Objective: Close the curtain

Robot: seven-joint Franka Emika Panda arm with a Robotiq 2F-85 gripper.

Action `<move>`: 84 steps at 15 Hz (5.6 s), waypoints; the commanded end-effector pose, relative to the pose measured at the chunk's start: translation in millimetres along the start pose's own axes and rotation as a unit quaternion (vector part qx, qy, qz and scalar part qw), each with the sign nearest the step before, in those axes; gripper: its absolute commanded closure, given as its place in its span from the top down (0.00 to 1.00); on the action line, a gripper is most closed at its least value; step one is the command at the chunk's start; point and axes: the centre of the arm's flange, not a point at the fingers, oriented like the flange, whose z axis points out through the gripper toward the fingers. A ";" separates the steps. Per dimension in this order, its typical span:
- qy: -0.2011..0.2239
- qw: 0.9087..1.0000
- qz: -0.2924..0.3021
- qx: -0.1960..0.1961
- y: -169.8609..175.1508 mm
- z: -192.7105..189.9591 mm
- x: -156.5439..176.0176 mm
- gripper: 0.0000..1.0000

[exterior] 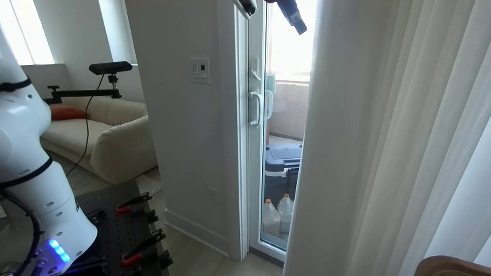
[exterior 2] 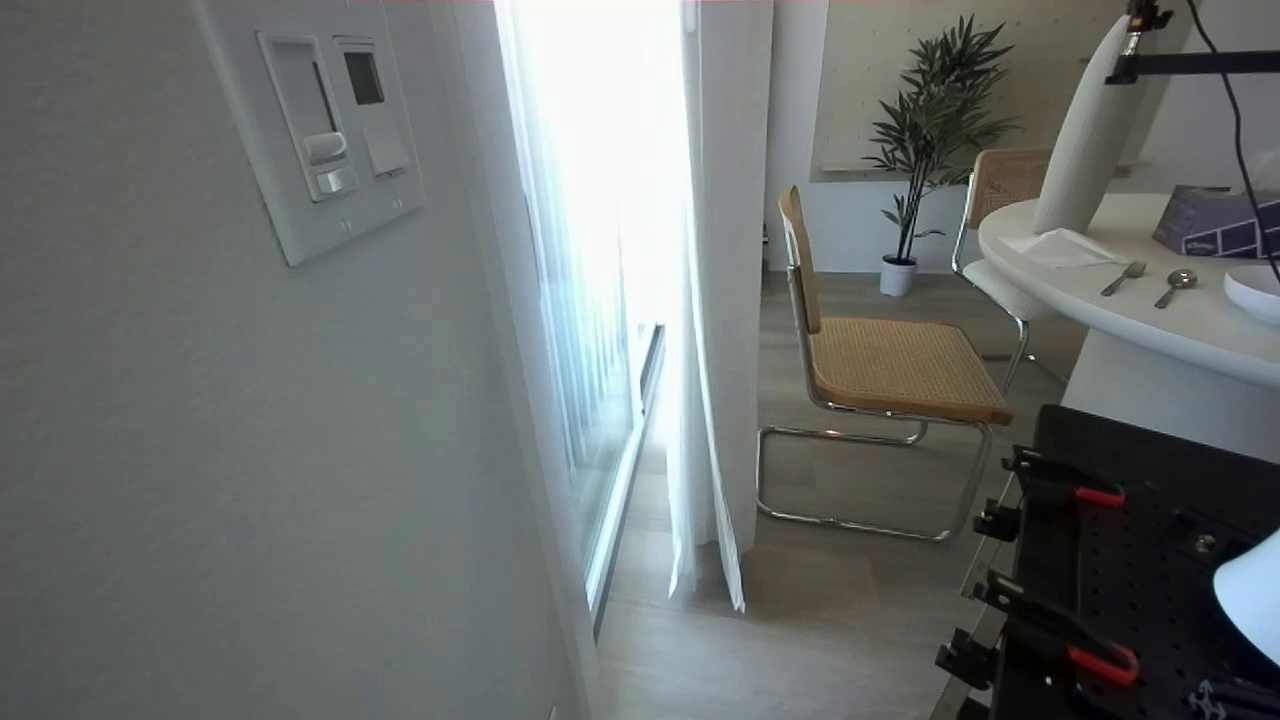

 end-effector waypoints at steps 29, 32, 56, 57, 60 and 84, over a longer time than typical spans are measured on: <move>0.239 0.911 -0.202 0.268 -183.2 -30.4 33.9 0.00; 0.278 0.919 -0.162 0.227 -170.6 -15.1 47.2 0.00; 0.002 1.000 -0.007 0.012 -9.4 6.6 47.7 0.87; -0.003 1.000 -0.011 0.021 -10.3 5.5 46.9 0.95; -0.010 0.998 -0.021 0.052 -12.4 -1.0 42.5 1.00; 0.138 0.968 -0.071 0.196 -62.2 -28.0 53.5 1.00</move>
